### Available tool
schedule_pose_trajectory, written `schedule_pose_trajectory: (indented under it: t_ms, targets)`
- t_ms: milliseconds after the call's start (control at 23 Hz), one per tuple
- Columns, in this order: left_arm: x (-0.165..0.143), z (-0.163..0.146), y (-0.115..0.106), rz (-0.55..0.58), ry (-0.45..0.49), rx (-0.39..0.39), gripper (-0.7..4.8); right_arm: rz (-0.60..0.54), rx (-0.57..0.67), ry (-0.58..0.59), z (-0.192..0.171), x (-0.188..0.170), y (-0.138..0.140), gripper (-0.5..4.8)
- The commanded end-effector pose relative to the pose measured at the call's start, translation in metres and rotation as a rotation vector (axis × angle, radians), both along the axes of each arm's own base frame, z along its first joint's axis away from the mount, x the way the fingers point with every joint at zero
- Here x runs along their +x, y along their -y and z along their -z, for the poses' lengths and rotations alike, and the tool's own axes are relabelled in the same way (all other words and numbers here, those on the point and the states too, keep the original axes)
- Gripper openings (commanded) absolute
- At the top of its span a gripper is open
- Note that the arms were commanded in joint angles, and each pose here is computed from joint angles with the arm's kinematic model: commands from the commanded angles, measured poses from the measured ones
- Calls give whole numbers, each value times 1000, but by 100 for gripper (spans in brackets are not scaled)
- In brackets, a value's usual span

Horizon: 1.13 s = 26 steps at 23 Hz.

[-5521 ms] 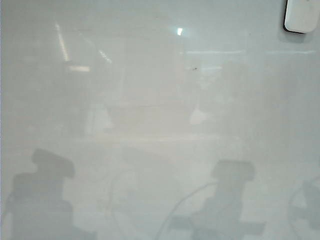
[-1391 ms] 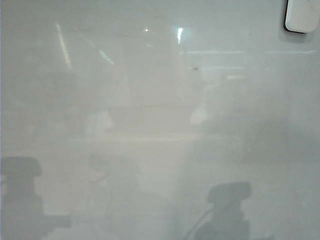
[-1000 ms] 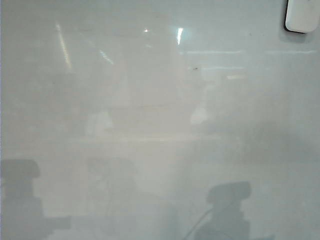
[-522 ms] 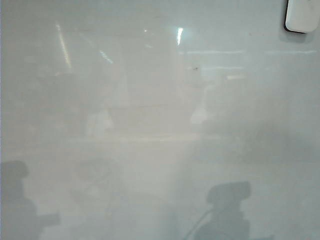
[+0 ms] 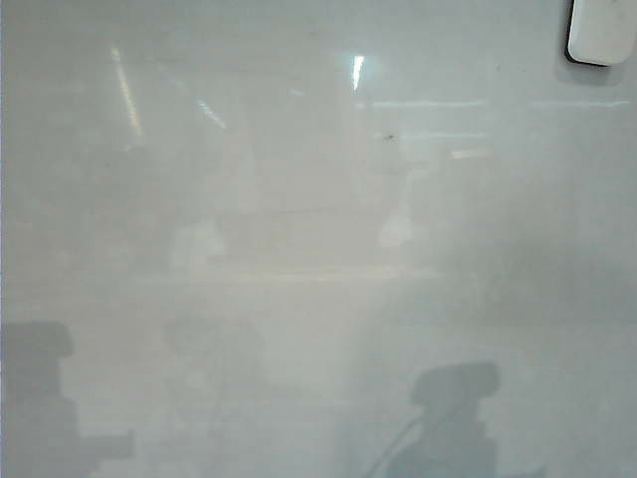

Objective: Grab the whiteboard eraser that is attached to the surface of the whiteboard and use it to clean the writing on the whiteboard.

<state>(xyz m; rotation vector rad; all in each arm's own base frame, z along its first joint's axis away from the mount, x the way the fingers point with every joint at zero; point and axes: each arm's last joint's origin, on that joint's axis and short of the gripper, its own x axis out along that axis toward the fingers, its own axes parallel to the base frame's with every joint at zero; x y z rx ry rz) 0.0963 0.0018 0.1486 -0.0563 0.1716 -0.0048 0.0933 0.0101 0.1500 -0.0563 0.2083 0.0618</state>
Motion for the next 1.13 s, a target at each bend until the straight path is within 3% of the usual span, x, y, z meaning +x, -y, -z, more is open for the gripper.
schedule_pose_trajectory:
  t_ms: [43, 304, 1130]
  targets:
    - [0, 1, -1, -42, -14, 5, -5, 4, -3, 0, 0, 0, 0, -6]
    - [0, 0, -2, -76, -13, 11, -5, -10, -72, 3, 0, 0, 0, -6]
    - [0, 0, -2, -75, -13, 11, -5, -8, -36, 4, 0, 0, 0, -6]
